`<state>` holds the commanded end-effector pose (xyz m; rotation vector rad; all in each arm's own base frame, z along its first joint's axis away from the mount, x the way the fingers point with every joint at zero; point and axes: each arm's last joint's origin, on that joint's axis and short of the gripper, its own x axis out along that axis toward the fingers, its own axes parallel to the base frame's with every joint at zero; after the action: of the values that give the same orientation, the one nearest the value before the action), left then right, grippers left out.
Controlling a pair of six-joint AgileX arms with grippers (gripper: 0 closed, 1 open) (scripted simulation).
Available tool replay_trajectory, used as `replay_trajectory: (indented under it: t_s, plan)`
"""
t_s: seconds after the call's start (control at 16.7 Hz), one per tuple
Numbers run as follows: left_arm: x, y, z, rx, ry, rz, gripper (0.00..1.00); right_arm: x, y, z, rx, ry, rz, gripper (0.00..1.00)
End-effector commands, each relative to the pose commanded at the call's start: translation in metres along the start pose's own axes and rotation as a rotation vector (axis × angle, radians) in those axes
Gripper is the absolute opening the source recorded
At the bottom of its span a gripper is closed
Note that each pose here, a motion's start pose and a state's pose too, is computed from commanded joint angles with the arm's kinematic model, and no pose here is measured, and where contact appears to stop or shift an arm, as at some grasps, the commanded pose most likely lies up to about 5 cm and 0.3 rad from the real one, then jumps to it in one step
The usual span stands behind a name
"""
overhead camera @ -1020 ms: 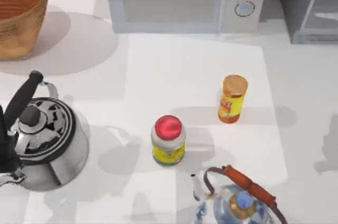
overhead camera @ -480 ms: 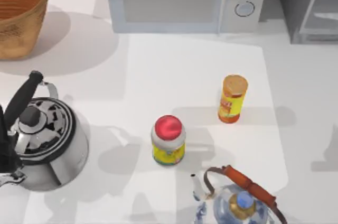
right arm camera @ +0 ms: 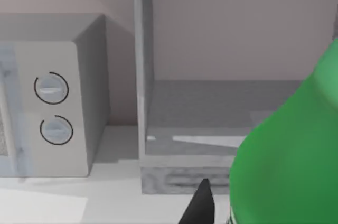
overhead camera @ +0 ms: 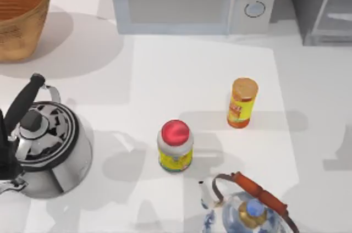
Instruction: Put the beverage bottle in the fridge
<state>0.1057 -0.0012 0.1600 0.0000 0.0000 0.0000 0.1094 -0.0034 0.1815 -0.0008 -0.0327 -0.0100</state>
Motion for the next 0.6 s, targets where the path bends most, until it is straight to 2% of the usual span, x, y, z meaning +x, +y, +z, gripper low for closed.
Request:
replay_trajectory:
  t_s: [0.3,0.48,0.6]
  plan:
    - [0.000,0.000,0.000,0.000,0.000,0.000,1.00,0.033,-0.009,0.048,0.002,-0.031,-0.032,0.01]
    - [0.000,0.000,0.000,0.000,0.000,0.000,1.00,0.080,-0.021,0.064,0.005,0.006,-0.053,0.01]
    - [0.000,0.000,0.000,0.000,0.000,0.000,1.00,0.124,-0.033,0.058,0.011,0.061,-0.064,0.01]
